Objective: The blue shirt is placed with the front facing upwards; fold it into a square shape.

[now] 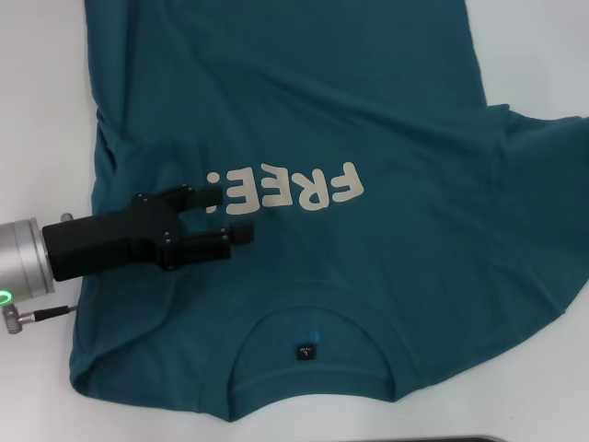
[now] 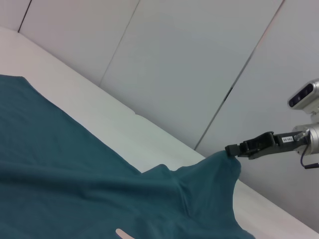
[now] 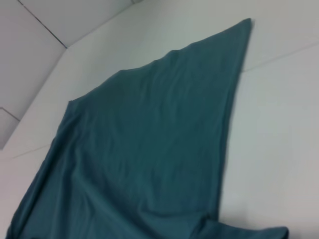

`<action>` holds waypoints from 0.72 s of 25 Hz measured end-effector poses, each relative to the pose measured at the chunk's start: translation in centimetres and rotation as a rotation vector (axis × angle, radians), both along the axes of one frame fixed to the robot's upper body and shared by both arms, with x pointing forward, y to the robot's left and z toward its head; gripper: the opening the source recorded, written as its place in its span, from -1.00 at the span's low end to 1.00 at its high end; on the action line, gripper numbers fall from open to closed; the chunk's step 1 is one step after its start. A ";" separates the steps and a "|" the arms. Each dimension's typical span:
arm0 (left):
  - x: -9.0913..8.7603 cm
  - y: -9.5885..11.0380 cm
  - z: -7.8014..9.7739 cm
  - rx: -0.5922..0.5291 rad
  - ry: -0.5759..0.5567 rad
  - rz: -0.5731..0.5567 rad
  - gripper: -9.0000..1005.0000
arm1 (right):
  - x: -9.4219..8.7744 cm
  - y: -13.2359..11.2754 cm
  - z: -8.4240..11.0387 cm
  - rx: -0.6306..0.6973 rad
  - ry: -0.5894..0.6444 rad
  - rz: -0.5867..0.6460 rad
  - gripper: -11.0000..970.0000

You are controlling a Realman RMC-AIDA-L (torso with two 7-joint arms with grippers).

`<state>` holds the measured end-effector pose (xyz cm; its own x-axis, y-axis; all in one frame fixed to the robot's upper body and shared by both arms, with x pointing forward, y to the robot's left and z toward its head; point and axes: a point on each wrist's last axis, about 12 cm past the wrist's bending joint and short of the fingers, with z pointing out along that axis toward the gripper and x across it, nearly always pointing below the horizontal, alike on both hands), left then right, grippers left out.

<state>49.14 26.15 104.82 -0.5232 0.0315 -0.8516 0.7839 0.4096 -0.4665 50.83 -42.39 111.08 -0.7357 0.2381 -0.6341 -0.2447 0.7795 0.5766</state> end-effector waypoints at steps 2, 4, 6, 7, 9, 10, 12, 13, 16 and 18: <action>0.1 -0.1 0.1 0.000 -0.002 -0.002 0.74 | 0.4 0.3 0.3 0.010 -0.018 0.011 -0.90; 0.2 -0.1 0.1 0.000 -0.004 -0.004 0.74 | 0.9 0.9 0.6 0.019 -0.036 0.031 -0.90; 0.3 -0.2 0.2 0.000 -0.006 -0.006 0.74 | 1.6 1.6 0.9 0.025 -0.053 0.061 -0.90; 0.3 -0.2 0.2 0.000 -0.007 -0.007 0.74 | 1.9 2.0 1.1 0.027 -0.060 0.076 -0.90; 0.3 -0.2 0.2 0.001 -0.007 -0.008 0.74 | 2.6 3.0 1.2 0.030 -0.071 0.109 -0.90; 0.3 -0.2 0.2 0.001 -0.007 -0.008 0.74 | 2.9 3.5 1.2 0.030 -0.074 0.124 -0.90; 0.4 -0.2 0.2 0.002 -0.007 -0.007 0.74 | 3.5 4.4 1.2 0.030 -0.075 0.151 -0.89; 0.4 -0.2 0.2 0.003 -0.007 -0.006 0.74 | 3.7 4.8 1.2 0.030 -0.075 0.163 -0.89; 0.4 -0.1 0.2 0.007 -0.006 -0.002 0.74 | 4.3 6.2 1.2 0.034 -0.077 0.200 -0.89; 0.4 -0.1 0.1 0.008 -0.006 -0.001 0.74 | 4.7 7.0 1.2 0.037 -0.080 0.219 -0.89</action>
